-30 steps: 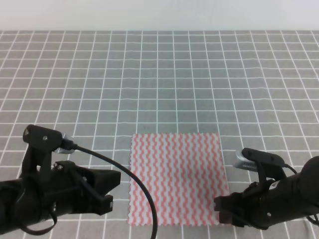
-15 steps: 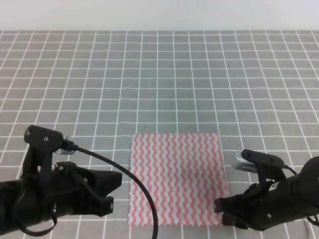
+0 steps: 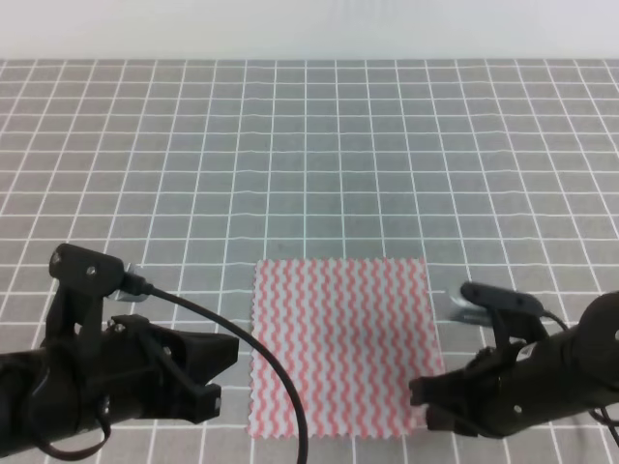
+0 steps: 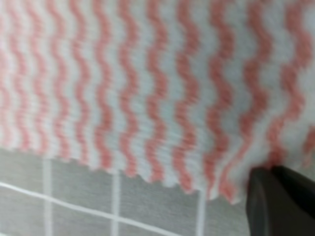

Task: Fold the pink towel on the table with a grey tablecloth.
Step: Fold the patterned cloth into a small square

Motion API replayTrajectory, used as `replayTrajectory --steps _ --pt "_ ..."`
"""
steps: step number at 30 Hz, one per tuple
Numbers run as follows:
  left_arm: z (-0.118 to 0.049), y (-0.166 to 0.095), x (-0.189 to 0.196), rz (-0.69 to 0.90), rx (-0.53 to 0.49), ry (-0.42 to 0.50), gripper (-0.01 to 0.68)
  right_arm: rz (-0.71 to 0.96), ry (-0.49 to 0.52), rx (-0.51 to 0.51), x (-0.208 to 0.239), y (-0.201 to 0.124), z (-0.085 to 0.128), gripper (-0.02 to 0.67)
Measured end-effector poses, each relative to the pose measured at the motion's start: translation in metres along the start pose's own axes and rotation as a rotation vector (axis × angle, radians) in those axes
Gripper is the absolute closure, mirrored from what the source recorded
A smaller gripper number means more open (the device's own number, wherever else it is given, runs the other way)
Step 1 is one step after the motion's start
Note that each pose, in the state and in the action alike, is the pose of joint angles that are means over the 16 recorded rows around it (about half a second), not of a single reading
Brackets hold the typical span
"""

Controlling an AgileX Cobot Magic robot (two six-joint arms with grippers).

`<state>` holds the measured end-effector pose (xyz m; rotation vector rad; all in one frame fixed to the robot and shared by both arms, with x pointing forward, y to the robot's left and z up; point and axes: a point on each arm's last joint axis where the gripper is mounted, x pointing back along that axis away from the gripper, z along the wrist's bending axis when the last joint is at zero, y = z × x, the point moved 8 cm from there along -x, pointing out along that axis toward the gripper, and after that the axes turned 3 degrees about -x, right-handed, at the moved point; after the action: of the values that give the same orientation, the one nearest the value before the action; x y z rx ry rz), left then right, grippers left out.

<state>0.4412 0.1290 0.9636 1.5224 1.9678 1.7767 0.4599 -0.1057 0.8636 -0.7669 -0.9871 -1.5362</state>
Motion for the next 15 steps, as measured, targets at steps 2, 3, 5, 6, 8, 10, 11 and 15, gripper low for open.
replayTrajectory --steps 2,3,5,6,8,10,11,15 --pt "-0.0002 -0.0001 0.0000 0.000 -0.003 -0.001 0.675 -0.004 0.005 0.005 0.0016 0.0014 0.0018 0.601" --pt "-0.0002 -0.0001 0.0000 0.000 -0.004 -0.001 0.675 -0.006 0.006 0.008 0.0023 0.0021 0.0026 0.588" --pt "-0.0005 0.0000 0.0001 0.000 -0.008 -0.003 0.675 -0.011 0.010 0.013 0.0036 0.0036 0.0042 0.556" --pt "-0.0007 0.0001 0.0002 0.000 -0.009 -0.004 0.675 -0.013 0.011 0.015 0.0042 0.0042 0.0048 0.540" --pt "-0.0005 0.0000 0.0001 0.000 -0.012 -0.003 0.675 -0.015 0.011 0.018 0.0043 0.0050 0.0052 0.506" --pt "-0.0005 0.0001 0.0002 -0.001 -0.015 -0.003 0.675 -0.018 0.011 0.021 0.0047 0.0056 0.0054 0.473" --pt "-0.0005 0.0001 0.0002 -0.001 -0.016 -0.002 0.675 -0.019 0.010 0.023 0.0047 0.0057 0.0053 0.456" --pt "-0.0005 0.0001 0.0002 -0.001 -0.020 -0.002 0.675 -0.021 0.006 0.029 0.0042 0.0061 0.0044 0.409"
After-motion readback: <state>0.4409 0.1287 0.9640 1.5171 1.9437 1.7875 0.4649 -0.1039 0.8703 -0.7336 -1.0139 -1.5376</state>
